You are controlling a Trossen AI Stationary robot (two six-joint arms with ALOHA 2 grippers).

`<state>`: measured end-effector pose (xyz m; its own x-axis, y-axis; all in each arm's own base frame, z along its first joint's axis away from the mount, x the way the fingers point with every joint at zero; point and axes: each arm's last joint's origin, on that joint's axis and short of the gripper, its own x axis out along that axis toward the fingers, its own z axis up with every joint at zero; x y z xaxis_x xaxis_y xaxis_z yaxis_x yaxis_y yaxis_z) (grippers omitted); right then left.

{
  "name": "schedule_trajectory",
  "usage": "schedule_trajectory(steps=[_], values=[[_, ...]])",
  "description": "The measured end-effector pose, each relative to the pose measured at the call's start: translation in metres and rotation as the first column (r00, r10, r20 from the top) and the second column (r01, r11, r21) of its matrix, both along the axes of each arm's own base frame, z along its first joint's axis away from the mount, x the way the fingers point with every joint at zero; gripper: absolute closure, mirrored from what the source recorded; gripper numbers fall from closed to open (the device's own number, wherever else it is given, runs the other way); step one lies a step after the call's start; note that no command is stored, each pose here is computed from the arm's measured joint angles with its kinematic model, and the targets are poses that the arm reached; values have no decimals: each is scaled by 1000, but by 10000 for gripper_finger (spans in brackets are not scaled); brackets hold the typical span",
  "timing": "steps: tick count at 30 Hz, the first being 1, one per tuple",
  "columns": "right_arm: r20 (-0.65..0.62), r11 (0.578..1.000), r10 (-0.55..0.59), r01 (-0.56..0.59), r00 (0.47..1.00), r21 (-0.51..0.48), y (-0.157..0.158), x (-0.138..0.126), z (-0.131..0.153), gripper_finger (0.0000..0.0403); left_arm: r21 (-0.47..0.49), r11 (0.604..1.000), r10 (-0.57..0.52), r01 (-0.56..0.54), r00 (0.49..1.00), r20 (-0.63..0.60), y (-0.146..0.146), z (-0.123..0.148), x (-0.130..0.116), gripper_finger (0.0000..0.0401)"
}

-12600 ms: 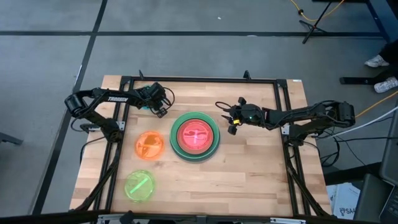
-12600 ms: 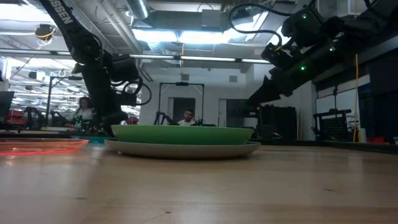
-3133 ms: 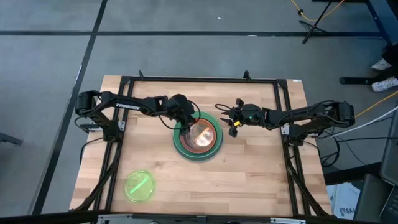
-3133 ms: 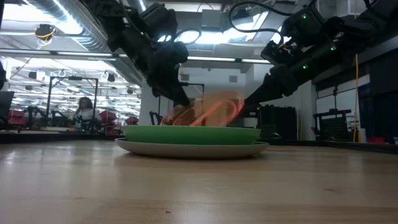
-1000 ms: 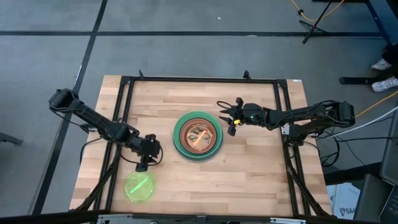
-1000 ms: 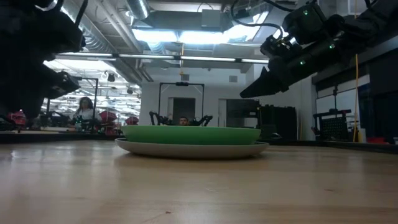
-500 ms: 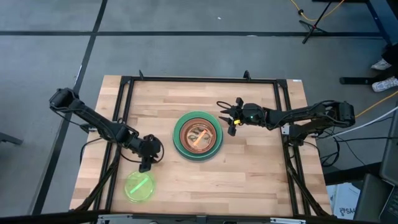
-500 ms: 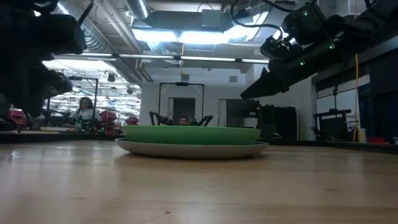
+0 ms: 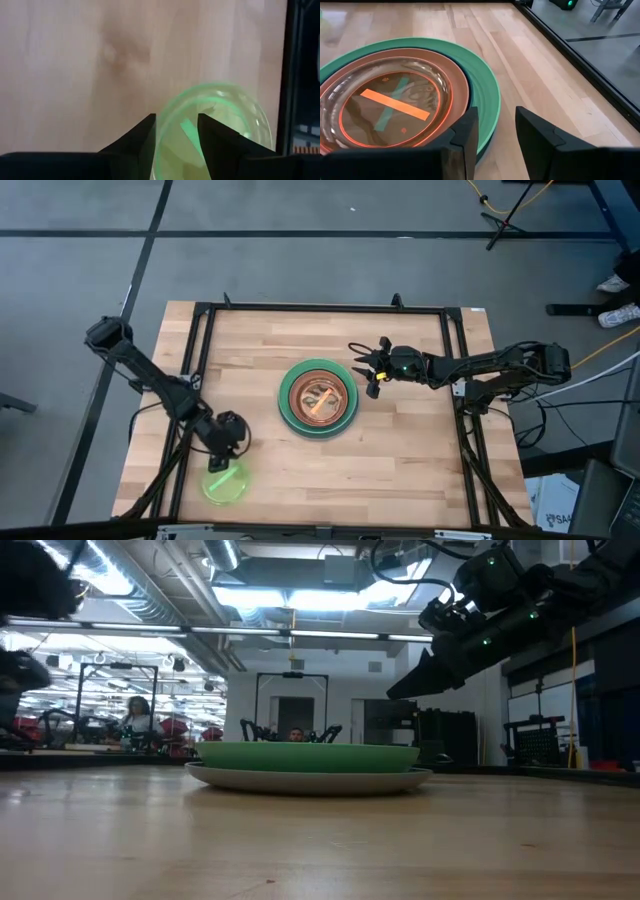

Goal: Stack plastic plates
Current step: Stack the light green plate on top of the orange plate

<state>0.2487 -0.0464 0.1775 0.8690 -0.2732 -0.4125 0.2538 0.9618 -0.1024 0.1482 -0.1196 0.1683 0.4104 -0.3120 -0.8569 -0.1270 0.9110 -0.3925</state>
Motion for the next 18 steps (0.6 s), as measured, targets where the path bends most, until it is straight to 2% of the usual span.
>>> schedule_trajectory(steps=[9, 18], values=[[8, 1000, 4, -4, 1000, -10, 0, 0, 1, 281, 49, 998, -46, 47, 999, -24, -12, -4, -14, 262], [10, 1000, -2, 2, 1000, 8, 0, 0, 1, 281, 137, 984, -96, 115, 986, -134, -11, -34, -16, 262]])
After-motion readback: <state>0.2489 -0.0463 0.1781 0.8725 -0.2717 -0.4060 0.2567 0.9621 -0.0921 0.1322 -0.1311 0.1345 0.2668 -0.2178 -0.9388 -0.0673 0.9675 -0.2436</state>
